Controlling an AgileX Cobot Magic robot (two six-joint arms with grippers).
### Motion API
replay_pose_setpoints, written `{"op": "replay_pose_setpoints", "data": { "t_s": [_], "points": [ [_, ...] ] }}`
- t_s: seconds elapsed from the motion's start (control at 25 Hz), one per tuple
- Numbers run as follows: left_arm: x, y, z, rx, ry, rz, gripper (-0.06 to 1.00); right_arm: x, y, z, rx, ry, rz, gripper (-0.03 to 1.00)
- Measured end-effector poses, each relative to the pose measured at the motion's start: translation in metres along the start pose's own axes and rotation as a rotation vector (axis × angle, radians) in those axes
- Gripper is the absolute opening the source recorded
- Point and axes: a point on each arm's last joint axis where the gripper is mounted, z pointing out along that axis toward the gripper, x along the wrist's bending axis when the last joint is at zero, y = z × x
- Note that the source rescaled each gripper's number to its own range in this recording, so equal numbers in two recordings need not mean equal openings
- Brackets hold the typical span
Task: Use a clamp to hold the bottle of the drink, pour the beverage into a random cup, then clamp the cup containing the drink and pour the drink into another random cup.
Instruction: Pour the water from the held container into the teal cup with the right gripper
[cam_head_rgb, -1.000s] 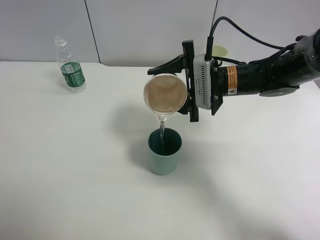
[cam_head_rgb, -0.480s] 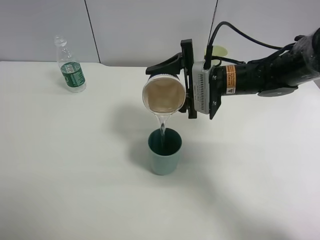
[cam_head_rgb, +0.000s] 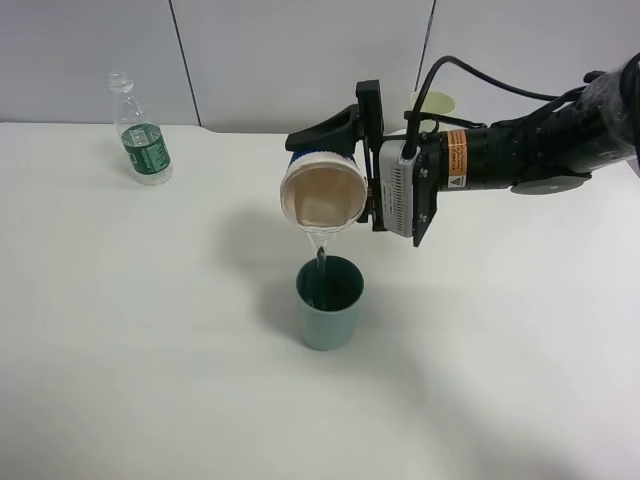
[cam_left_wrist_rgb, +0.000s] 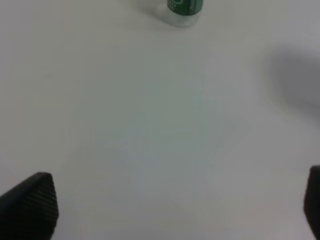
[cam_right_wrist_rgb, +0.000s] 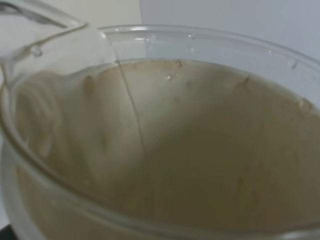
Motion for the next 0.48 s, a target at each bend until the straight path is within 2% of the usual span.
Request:
{"op": "replay_pose_setpoints", "data": {
  "t_s": [0.48],
  "points": [
    [0.0004, 0.0, 0.0, 0.0, 0.005, 0.003, 1.0, -0.0019, 0.001, 0.0033, 0.005, -0.012, -0.115, 0.0]
  ]
}}
